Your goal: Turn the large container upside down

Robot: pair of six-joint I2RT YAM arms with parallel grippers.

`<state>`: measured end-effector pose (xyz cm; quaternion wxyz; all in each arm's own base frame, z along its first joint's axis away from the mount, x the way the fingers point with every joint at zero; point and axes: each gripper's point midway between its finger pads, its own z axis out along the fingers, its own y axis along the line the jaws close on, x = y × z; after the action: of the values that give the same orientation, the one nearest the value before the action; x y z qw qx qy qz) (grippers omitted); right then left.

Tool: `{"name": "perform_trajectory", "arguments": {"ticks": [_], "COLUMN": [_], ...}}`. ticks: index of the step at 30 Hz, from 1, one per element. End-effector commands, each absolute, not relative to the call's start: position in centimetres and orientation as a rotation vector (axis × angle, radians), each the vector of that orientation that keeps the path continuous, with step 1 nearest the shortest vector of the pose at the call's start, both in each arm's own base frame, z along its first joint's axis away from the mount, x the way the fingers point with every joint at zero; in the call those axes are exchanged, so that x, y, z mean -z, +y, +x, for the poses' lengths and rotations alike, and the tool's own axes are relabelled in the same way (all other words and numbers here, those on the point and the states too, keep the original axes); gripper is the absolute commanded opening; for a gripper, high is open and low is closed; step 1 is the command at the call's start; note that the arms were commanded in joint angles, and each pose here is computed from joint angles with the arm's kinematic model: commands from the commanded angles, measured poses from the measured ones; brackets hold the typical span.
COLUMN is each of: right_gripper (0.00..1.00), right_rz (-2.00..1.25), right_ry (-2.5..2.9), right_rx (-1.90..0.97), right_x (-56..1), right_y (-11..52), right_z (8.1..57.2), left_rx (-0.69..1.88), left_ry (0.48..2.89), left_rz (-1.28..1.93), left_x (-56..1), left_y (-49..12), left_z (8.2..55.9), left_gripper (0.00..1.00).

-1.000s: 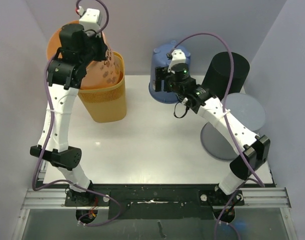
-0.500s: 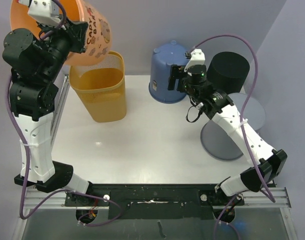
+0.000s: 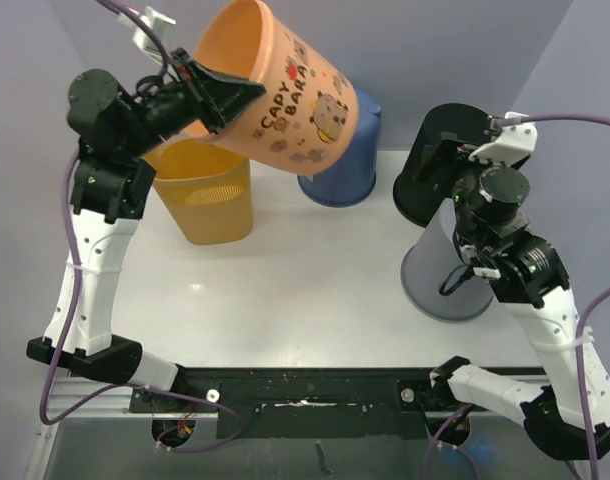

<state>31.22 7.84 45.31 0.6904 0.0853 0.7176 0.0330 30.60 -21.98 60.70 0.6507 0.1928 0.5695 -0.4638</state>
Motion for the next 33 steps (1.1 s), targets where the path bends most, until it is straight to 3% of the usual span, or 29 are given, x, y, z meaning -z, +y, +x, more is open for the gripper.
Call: {"name": "perform_trajectory", "arguments": {"ticks": [1, 10, 25, 33], "right_gripper": [0.84, 0.86, 0.87, 0.87], "right_rz": [0.265, 0.243, 0.163, 0.127], "right_ry": [1.584, 1.641, 1.730, 1.770], "right_rx": [0.061, 0.095, -0.099, -0.314], "right_x": [-45.8, -44.6, -42.1, -40.6], "right_y": [4.3, 3.6, 7.9, 12.0], "right_z": [29.4, 28.3, 29.6, 30.3], "left_rx": [1.265, 1.420, 1.749, 1.760], "left_ry": [1.106, 1.373, 1.476, 1.594], "left_rz": [0.610, 0.708, 0.298, 0.129], "left_x": [-62.7, -51.3, -42.1, -36.9], "left_y": [-25.8, -32.9, -32.5, -32.0], "left_z": [25.4, 24.0, 24.2, 25.3], "left_gripper": [0.00, 0.00, 0.00, 0.00]}}
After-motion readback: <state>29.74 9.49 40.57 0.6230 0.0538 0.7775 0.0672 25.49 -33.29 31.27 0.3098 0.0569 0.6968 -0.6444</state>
